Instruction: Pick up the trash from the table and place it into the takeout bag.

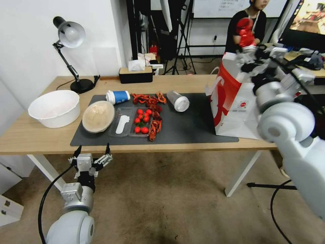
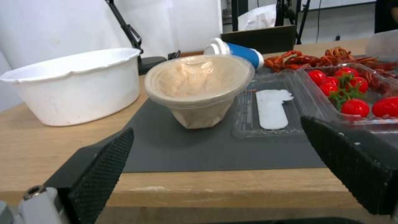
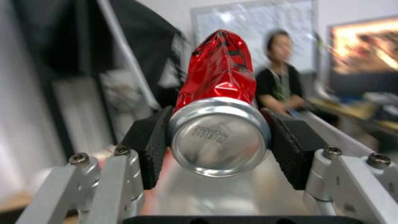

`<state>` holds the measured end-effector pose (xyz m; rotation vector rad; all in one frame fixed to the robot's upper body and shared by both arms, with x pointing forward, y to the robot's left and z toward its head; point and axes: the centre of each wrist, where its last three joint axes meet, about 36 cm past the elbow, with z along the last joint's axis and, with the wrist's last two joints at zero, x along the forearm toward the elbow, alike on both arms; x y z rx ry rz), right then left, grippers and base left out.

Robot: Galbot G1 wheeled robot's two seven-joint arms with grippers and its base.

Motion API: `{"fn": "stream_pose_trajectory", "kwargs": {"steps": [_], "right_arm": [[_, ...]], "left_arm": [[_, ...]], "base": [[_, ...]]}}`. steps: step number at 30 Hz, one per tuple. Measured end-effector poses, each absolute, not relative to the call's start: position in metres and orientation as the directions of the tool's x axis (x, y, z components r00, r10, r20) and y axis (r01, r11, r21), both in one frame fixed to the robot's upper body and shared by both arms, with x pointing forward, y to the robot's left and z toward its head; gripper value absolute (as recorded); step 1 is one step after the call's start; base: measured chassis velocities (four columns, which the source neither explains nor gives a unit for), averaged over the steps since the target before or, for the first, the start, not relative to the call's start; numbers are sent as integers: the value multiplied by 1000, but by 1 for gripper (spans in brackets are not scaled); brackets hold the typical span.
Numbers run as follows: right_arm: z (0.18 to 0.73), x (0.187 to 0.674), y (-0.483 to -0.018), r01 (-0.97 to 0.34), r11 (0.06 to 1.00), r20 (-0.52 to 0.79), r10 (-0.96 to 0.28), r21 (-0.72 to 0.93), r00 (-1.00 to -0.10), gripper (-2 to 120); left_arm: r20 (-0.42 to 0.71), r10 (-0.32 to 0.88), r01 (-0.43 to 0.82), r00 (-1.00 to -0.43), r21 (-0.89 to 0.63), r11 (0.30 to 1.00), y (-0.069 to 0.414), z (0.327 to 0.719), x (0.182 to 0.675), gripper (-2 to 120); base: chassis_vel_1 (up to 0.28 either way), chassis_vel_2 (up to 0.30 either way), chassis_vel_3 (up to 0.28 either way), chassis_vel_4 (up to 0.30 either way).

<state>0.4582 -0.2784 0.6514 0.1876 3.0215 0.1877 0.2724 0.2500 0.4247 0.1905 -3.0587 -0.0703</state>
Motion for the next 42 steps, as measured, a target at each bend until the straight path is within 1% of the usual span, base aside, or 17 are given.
{"fn": "stream_pose_trajectory", "kwargs": {"steps": [5, 10, 13, 16, 17, 20, 21, 24, 26, 27, 28, 30, 32, 34, 35, 38, 42], "right_arm": [[643, 467, -280, 212, 972, 23, 211, 97, -977, 53], [641, 467, -277, 226, 970, 60, 222, 86, -973, 55], [641, 467, -277, 227, 970, 63, 222, 85, -973, 65], [640, 467, -277, 228, 970, 65, 223, 82, -973, 80], [640, 467, -277, 228, 970, 65, 223, 82, -973, 80], [642, 466, -280, 218, 970, 41, 215, 102, -976, 95], [642, 466, -280, 218, 970, 41, 215, 102, -976, 95], [651, 460, -279, 60, 974, -120, 87, 218, -989, 100], [653, 457, -279, 10, 971, -159, 49, 238, -986, 100], [656, 449, -276, -108, 958, -245, -41, 265, -969, 100], [655, 444, -274, -168, 949, -282, -90, 266, -955, 100], [653, 440, -273, -206, 943, -303, -122, 263, -945, 100], [639, 423, -267, -350, 909, -366, -253, 228, -896, 100], [624, 412, -265, -434, 883, -406, -336, 179, -850, 100], [624, 412, -265, -434, 883, -406, -336, 179, -850, 100], [585, 377, -253, -576, 814, -430, -495, 76, -756, 100], [551, 345, -242, -598, 801, -399, -553, -13, -732, 100]], "left_arm": [[65, -126, -123, -990, 52, 991, 250, 424, 271, 100], [64, -128, -124, -990, 54, 991, 251, 424, 270, 100], [62, -128, -125, -990, 55, 991, 251, 425, 270, 100], [61, -128, -124, -990, 55, 991, 251, 425, 270, 100], [61, -128, -124, -990, 55, 991, 251, 425, 270, 100], [61, -125, -122, -990, 54, 991, 250, 425, 270, 100], [61, -125, -122, -990, 54, 991, 250, 425, 270, 100], [62, -125, -121, -990, 54, 991, 249, 425, 270, 100], [61, -125, -121, -990, 54, 991, 249, 425, 271, 100], [61, -124, -121, -990, 54, 991, 250, 425, 271, 100], [61, -124, -121, -990, 55, 991, 250, 425, 271, 100], [61, -124, -121, -990, 55, 991, 250, 425, 271, 100], [62, -124, -121, -990, 56, 991, 250, 425, 271, 100], [62, -124, -121, -990, 57, 991, 251, 424, 271, 100], [62, -124, -121, -990, 57, 991, 251, 424, 271, 100], [65, -126, -123, -990, 59, 991, 253, 422, 273, 100], [69, -129, -125, -989, 60, 990, 254, 420, 274, 100]], "base": [[0, 0, 0, 0], [0, 0, 0, 0], [0, 0, 0, 0], [0, 0, 0, 0], [0, 0, 0, 0], [0, 0, 0, 0], [0, 0, 0, 0], [0, 0, 0, 0], [0, 0, 0, 0], [0, 0, 0, 0], [0, 0, 0, 0], [0, 0, 0, 0], [0, 0, 0, 0], [0, 0, 0, 0], [0, 0, 0, 0], [0, 0, 0, 0], [0, 0, 0, 0]]}}
